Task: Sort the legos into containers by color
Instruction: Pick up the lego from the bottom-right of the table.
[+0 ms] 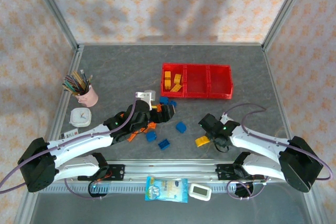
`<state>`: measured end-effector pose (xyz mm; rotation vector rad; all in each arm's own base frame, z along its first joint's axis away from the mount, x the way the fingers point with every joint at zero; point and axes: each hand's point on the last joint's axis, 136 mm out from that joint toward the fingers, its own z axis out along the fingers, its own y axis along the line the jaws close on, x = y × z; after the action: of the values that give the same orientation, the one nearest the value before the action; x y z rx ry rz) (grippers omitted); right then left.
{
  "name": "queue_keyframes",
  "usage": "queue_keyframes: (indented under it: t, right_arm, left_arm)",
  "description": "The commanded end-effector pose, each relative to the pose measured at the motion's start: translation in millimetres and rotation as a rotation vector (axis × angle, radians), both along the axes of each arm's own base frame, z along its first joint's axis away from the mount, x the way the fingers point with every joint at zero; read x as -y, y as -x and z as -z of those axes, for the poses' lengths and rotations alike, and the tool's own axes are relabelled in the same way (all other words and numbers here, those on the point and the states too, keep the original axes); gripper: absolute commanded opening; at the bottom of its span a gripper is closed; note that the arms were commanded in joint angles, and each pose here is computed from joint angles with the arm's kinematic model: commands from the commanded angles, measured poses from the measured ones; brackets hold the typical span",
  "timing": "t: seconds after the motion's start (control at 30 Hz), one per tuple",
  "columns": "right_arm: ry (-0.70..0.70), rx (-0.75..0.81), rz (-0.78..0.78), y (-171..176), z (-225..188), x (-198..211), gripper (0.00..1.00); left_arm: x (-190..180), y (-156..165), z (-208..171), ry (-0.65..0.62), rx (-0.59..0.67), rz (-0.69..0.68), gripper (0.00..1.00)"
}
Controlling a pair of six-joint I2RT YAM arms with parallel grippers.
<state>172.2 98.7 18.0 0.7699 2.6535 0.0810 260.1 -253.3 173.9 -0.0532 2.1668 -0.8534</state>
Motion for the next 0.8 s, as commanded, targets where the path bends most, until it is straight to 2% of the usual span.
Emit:
queue_keyframes:
  t: [0.0, 0.2, 0.4, 0.77]
  right_arm:
    - [-0.018, 0.086, 0.001, -20.9, -15.3, -9.1, 0.4]
    - [0.011, 0.131, -0.034, -32.4, -37.0, -11.8, 0.4]
    - [0.003, 0.218, -0.104, -58.2, -74.5, -30.7, 0.41]
    - [0.017, 0.379, -0.32, -155.1, -139.1, -112.3, 0.43]
  left_arm:
    - [-3.2, -0.3, -6.2, -0.001, 0.01, -0.02, 0.99]
    - [-4.8, -1.6, -9.5, -0.004, 0.021, -0.027, 0.99]
    - [-18.7, -5.1, -17.8, -0.03, 0.058, -0.08, 0.99]
    - [-68.0, -19.9, -28.3, -0.065, 0.08, -0.22, 0.99]
